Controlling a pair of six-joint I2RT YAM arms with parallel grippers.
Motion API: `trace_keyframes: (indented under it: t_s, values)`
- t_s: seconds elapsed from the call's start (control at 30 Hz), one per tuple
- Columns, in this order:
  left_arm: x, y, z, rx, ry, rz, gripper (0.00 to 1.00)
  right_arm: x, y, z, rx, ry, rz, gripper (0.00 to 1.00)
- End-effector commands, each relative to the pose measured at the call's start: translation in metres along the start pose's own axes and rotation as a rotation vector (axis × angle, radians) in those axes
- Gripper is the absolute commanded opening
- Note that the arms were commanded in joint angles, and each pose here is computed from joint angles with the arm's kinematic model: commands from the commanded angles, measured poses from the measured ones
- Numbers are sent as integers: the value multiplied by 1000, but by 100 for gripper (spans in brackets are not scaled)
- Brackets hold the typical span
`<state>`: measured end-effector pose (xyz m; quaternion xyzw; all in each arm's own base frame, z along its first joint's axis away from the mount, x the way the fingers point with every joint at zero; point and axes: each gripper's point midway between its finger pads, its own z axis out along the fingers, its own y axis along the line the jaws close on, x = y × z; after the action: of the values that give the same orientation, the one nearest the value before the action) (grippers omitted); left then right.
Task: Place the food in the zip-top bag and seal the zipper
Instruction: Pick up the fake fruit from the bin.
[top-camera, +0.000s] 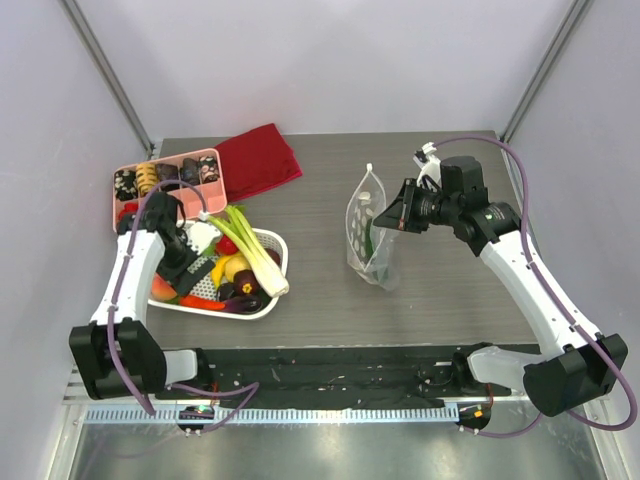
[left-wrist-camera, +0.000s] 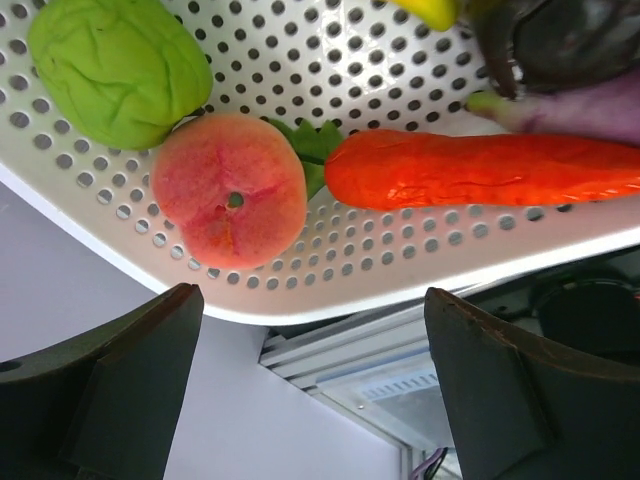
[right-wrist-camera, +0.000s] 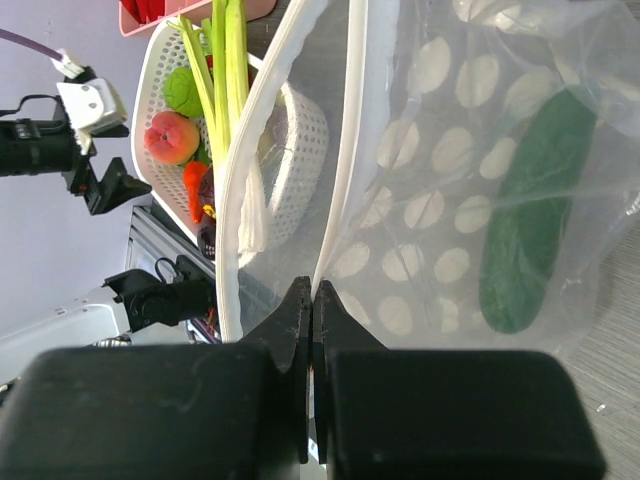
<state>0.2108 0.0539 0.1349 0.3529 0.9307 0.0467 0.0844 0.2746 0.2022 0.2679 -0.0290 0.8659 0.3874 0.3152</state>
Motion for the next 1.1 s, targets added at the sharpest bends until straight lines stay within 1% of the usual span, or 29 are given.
trace_keyframes:
  t_s: [0.0,0.13,0.23,0.3,0.47,0.53,0.57,0.77,0.8,0.87,0.9,0.97,1.0,1.03,1.07]
  values:
    - [-4,35,14,-152,14,44,96,-9,9,-5,-18,-39,-41,1]
    - [-2,44,38,-162,61,52,96,-8,8,-5,-17,-37,-39,1]
    - [-7,52,48,-185,54,52,97,-6,7,-5,-12,-33,-42,1]
    - [-4,56,55,-198,80,67,97,-7,6,-5,-9,-32,-40,1]
    - [0,55,73,-169,122,87,97,-6,3,-4,1,-31,-44,1]
    - [3,55,78,-168,138,91,95,-6,2,-3,7,-30,-45,1]
    - [4,55,80,-168,142,88,93,-8,2,-3,7,-33,-46,1]
    - [9,50,84,-138,177,78,76,-10,-1,-2,22,-36,-52,1]
    - [12,46,83,-123,190,76,70,-10,-1,-2,27,-37,-54,1]
    - [11,44,75,-124,173,61,64,-12,-2,-3,32,-43,-59,1]
    - [6,46,68,-131,151,50,57,-11,-3,-3,33,-42,-61,1]
    - [0,38,52,-105,102,14,54,-11,-4,-3,36,-43,-60,1]
    - [-13,47,36,-131,57,-7,50,-11,-4,-2,37,-41,-60,1]
    - [-13,41,27,-101,58,-21,49,-12,-3,-3,36,-44,-61,1]
    - [-21,40,17,-91,21,-54,49,-11,-3,-3,35,-42,-59,1]
